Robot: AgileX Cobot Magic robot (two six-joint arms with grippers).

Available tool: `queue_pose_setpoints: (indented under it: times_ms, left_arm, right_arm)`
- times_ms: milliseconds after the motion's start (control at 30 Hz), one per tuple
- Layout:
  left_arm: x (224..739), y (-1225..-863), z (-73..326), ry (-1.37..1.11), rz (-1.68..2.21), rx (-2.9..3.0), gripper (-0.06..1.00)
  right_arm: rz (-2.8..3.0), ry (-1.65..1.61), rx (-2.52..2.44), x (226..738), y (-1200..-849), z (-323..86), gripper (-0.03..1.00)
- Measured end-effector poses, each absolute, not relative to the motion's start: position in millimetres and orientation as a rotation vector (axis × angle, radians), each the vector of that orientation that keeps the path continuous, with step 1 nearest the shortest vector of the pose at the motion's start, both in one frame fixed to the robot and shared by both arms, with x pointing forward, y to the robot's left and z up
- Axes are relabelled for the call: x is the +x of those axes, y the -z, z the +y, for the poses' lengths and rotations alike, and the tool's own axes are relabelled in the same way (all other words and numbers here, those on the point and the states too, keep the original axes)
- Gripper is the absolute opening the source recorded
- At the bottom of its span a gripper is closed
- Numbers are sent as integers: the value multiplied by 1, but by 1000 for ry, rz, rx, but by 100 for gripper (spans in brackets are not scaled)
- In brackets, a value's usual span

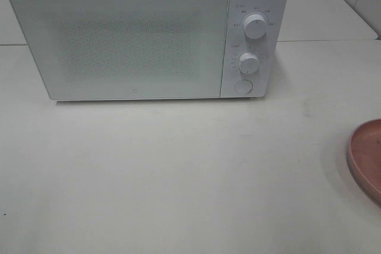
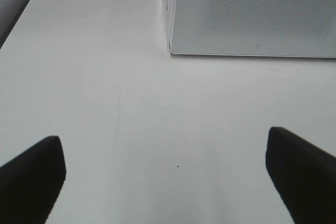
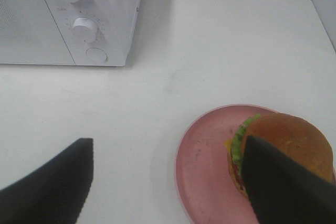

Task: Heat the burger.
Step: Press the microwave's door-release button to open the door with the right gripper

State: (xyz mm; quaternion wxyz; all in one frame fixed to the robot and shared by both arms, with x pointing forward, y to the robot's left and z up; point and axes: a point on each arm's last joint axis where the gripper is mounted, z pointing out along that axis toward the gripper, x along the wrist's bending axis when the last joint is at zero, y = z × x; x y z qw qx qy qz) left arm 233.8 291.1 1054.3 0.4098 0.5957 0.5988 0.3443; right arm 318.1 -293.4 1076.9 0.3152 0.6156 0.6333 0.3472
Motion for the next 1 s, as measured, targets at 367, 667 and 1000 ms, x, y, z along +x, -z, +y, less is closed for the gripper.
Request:
queue_pose_setpoints:
  times_ms: [367, 667, 1000]
  left_arm:
    - [234, -1054, 291, -867, 1508, 1500, 98]
    - [234, -1054, 291, -867, 1508, 1500, 98]
    - [234, -1054, 291, -867, 1508, 1500, 98]
  right_arm:
    - [1670, -934, 1600, 361, -1073, -287, 75]
    - [1659, -964, 1574, 392, -1067, -282, 75]
    - [1652, -994, 1550, 429, -1053, -277, 75]
